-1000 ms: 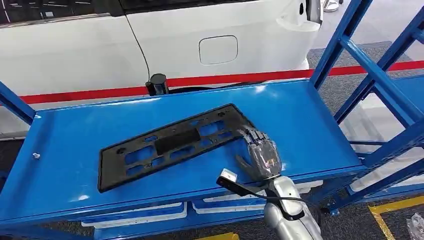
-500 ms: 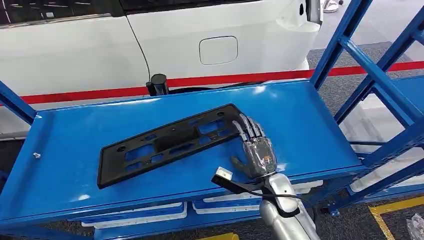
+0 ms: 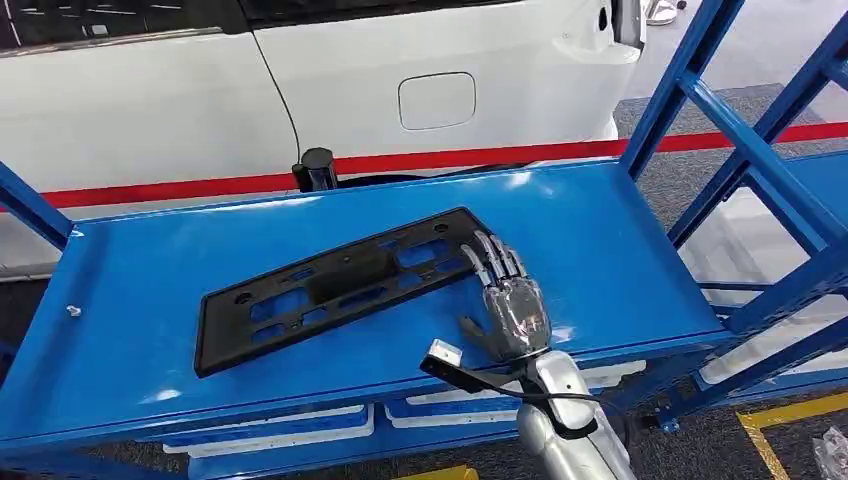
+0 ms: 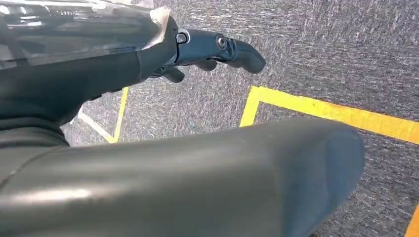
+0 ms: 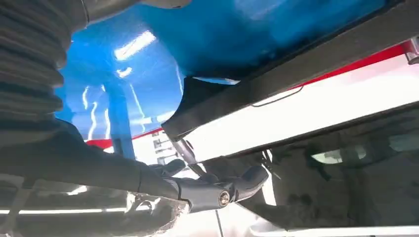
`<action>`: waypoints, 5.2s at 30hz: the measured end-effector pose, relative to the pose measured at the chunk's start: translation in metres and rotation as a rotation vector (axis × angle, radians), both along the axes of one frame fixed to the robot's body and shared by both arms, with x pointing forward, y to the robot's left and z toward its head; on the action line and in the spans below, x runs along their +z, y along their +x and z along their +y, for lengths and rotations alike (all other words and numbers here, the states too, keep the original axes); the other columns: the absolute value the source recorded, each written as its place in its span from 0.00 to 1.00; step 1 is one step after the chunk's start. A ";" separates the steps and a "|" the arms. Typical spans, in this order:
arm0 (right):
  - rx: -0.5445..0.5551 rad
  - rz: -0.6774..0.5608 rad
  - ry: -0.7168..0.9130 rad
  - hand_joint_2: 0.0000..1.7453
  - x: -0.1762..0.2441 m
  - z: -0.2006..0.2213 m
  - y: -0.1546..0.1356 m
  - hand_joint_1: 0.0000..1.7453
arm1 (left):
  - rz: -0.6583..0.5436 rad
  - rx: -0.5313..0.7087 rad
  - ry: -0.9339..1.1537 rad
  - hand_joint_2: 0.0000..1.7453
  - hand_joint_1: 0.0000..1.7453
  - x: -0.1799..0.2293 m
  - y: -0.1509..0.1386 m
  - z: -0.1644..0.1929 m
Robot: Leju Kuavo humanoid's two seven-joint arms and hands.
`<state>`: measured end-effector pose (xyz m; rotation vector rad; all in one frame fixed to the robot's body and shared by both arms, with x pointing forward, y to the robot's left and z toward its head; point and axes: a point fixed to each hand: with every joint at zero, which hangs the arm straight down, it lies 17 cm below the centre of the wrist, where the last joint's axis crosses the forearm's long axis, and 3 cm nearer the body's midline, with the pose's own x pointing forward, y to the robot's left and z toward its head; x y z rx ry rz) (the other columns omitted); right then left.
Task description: Take the parts from the cabinet and place them on the table.
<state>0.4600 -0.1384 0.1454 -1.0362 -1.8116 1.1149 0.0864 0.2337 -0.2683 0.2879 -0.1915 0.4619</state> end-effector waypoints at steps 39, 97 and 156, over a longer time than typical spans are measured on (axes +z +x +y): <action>0.057 -0.004 -0.063 1.00 0.000 0.032 0.026 0.00 | -0.006 -0.033 0.003 0.00 0.00 0.000 0.002 -0.001; 0.048 0.040 -0.089 1.00 -0.003 0.032 0.080 1.00 | -0.028 -0.036 0.015 1.00 0.00 0.001 0.006 0.002; 0.319 -0.370 1.272 1.00 0.187 -0.115 -0.062 1.00 | 0.070 0.078 -0.022 1.00 0.00 -0.006 -0.021 0.017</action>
